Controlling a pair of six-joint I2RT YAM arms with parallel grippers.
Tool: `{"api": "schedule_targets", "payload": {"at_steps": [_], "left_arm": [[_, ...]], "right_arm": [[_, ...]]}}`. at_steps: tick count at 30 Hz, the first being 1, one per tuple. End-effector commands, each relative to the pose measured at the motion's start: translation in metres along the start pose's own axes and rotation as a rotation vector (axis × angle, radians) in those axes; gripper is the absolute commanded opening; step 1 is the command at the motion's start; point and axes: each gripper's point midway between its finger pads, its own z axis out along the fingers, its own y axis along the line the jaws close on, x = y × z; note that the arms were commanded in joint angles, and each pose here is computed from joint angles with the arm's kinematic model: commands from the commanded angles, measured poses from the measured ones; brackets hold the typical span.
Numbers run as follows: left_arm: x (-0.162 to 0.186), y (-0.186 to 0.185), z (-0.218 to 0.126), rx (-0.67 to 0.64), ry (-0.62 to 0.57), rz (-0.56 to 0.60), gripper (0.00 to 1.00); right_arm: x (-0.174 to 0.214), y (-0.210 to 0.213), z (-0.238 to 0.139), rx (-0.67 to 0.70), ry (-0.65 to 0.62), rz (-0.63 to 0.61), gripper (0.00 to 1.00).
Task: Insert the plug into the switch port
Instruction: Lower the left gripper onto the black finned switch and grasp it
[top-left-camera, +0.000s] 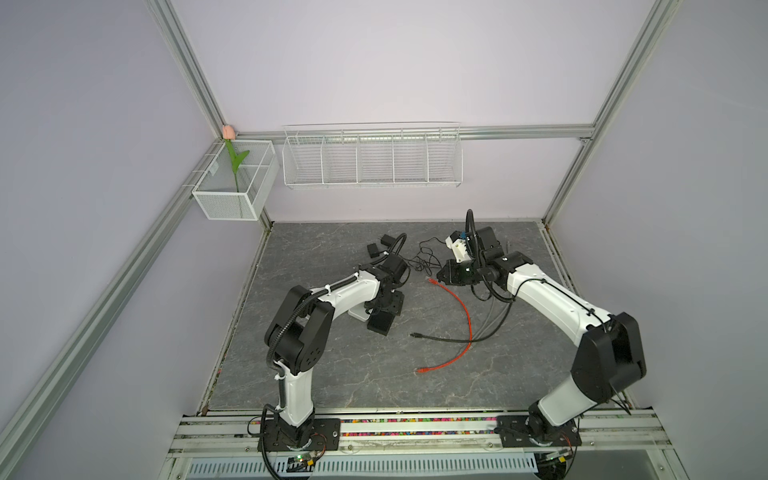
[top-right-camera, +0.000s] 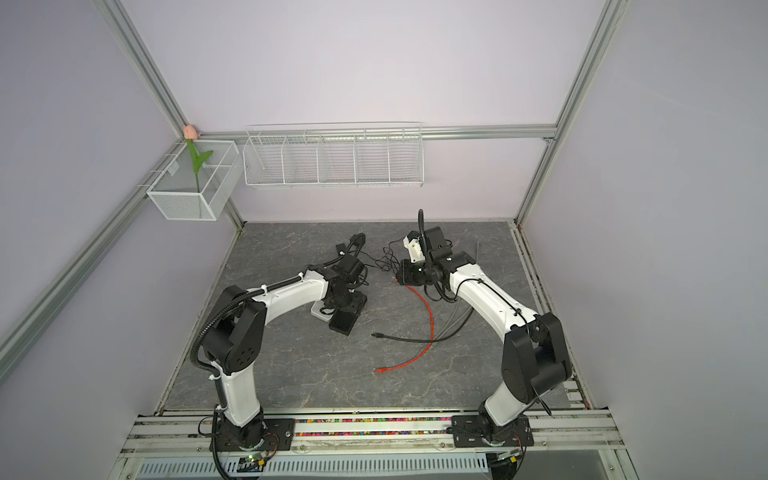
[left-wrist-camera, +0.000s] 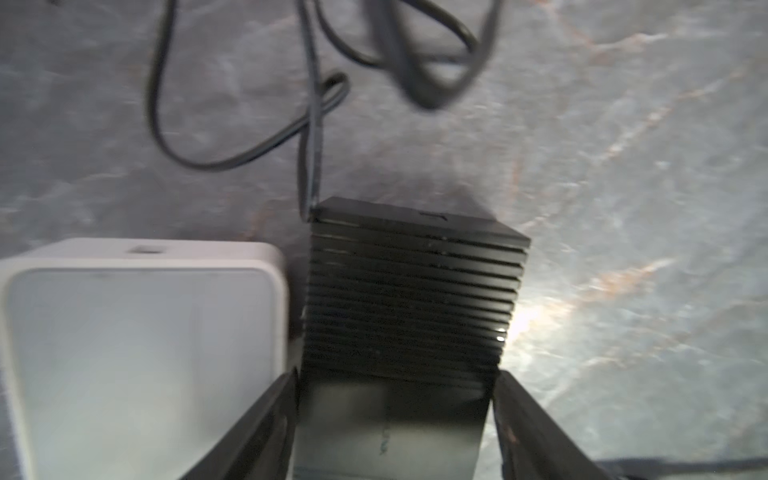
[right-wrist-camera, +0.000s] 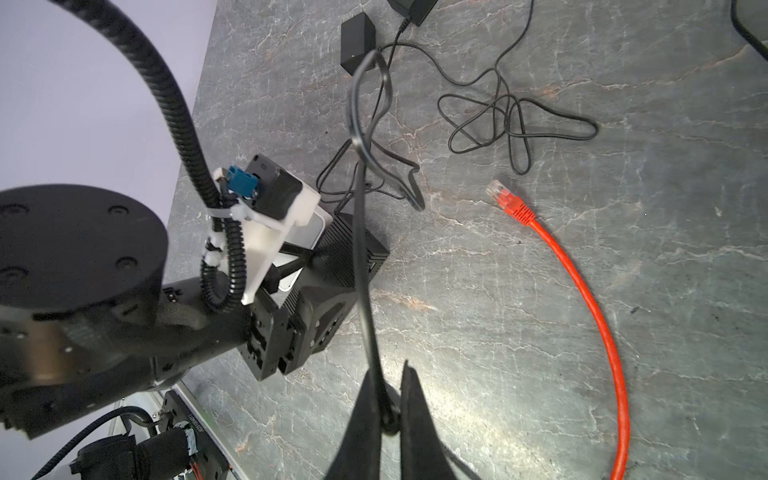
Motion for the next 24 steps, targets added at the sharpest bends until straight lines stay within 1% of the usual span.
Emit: {"api": "schedule_targets", "payload": {"at_steps": [1, 9, 15, 21, 24], "left_arm": [[0.011, -0.024, 0.005, 0.104, 0.043, -0.025, 0.70], [0.005, -0.010, -0.002, 0.019, 0.032, -0.020, 0.70], [0.002, -0.017, 0.002, 0.006, 0.049, -0.007, 0.73], [0.010, -0.018, 0.004, -0.024, 0.065, 0.005, 0.76], [0.016, -0.016, 0.008, -0.052, 0.081, 0.013, 0.80]], "right_arm": [[-0.003, -0.001, -0.006, 0.004, -0.029, 0.000, 0.07], [-0.002, 0.000, -0.006, -0.006, -0.027, 0.002, 0.07], [-0.002, -0.006, -0.007, 0.015, -0.033, 0.010, 0.07], [-0.003, -0.016, -0.004, 0.031, -0.034, 0.041, 0.07], [-0.004, -0.018, -0.004, 0.031, -0.035, 0.046, 0.07]]}}
